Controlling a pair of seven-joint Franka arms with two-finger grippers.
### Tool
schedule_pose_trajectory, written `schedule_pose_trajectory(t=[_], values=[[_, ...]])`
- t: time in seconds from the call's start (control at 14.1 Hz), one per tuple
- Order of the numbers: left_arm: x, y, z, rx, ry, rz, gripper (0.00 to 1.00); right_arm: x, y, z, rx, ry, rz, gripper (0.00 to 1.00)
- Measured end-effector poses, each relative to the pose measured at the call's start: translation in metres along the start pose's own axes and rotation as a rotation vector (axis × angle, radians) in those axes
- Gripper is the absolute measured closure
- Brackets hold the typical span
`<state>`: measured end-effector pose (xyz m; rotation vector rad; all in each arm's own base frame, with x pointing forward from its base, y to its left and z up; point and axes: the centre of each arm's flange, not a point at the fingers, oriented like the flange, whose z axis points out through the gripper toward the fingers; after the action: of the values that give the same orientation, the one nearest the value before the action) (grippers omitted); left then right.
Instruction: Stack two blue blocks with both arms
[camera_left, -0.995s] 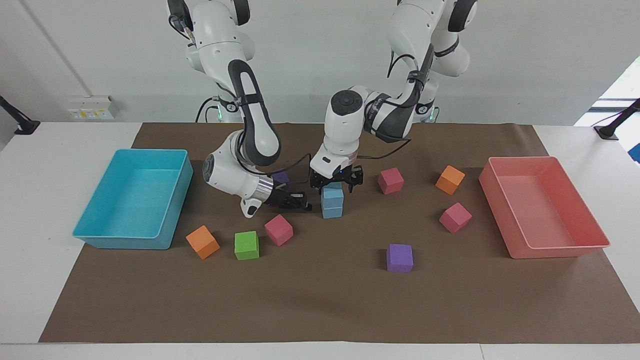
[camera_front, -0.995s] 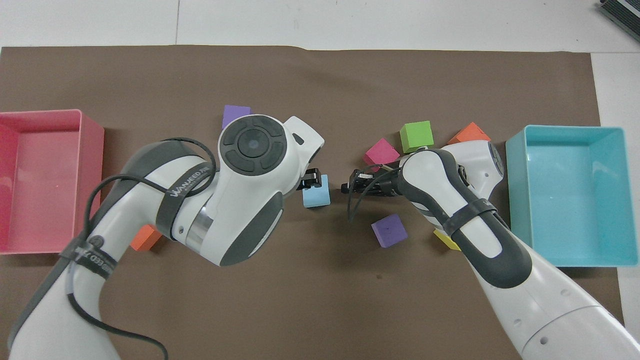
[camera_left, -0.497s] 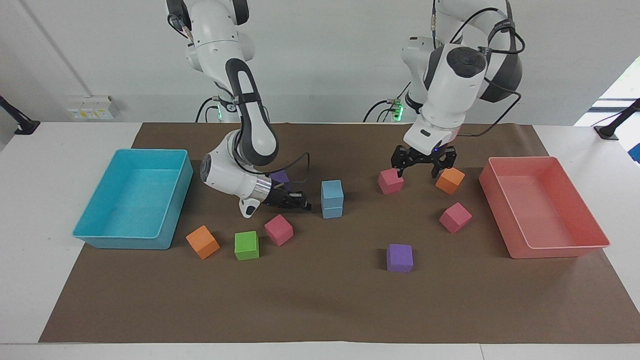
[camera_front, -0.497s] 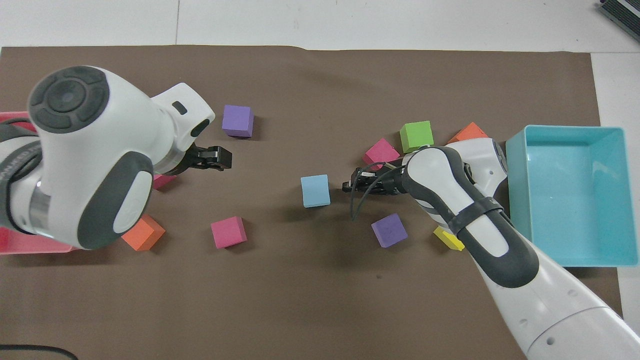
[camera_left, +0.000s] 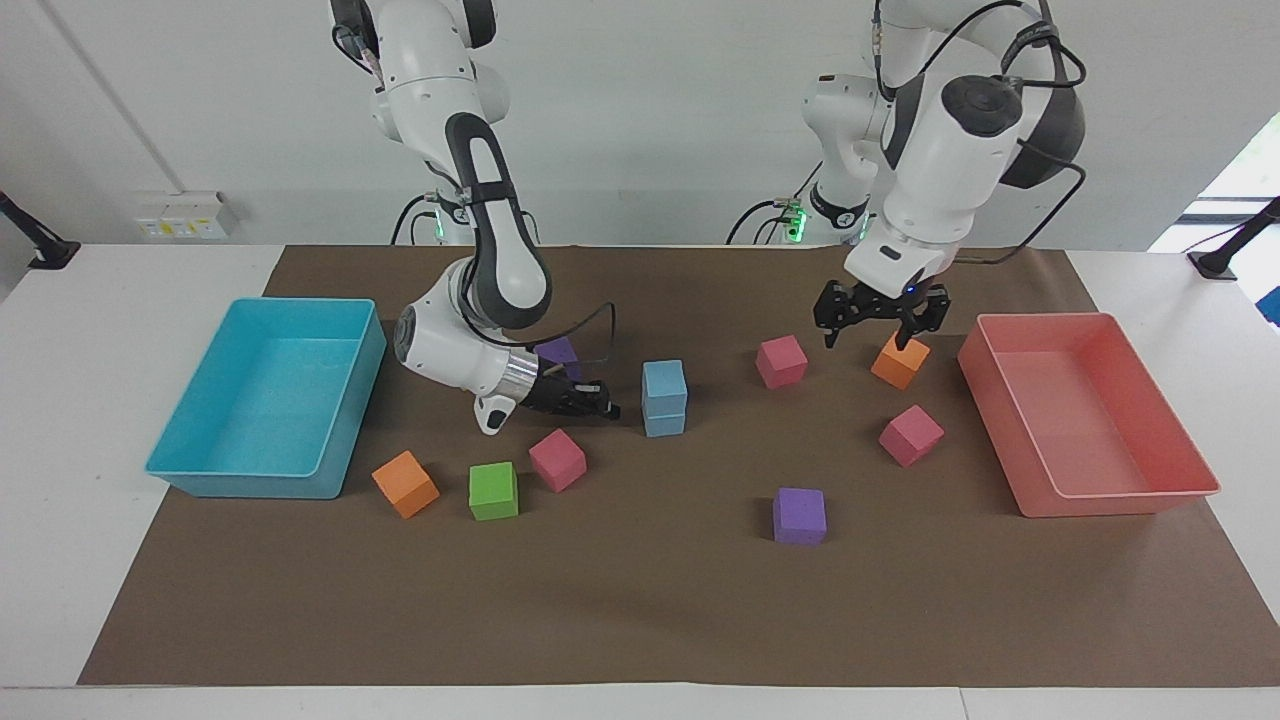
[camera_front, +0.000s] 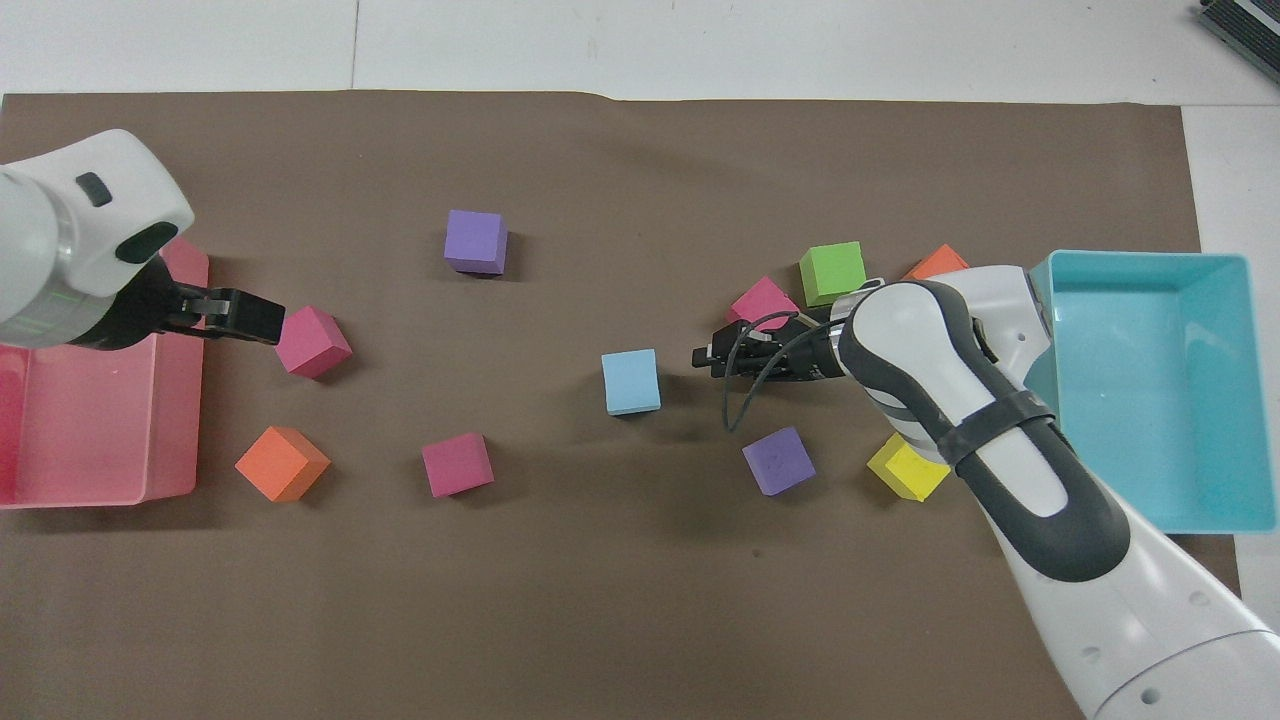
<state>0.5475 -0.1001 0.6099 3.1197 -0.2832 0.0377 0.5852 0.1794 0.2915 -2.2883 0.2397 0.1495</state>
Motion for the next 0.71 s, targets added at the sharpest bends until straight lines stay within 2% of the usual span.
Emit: schedule_pose_trajectory(t=[0.14,0.28,0.36,0.5,0.71], values=[[-0.008,-0.020,-0.019,0.000,-0.022,0.032,0.00,0.001,0.000,-0.011,0.014,0.002,0.007,0.34],[-0.016,-0.038,-0.036,-0.003,-0.049,0.040,0.00,0.002,-0.002,-0.023,0.024,0.009,0.023,0.28],[-0.020,-0.043,-0.044,-0.004,-0.058,0.040,0.00,0.002,-0.005,-0.026,0.020,0.012,0.032,0.21],[-0.024,-0.045,-0.063,-0.003,-0.050,0.044,0.00,0.000,-0.013,-0.036,-0.035,0.012,0.041,0.01],[-0.027,-0.043,-0.076,-0.002,-0.039,0.050,0.00,-0.004,-0.036,-0.061,-0.151,0.031,0.037,0.00]])
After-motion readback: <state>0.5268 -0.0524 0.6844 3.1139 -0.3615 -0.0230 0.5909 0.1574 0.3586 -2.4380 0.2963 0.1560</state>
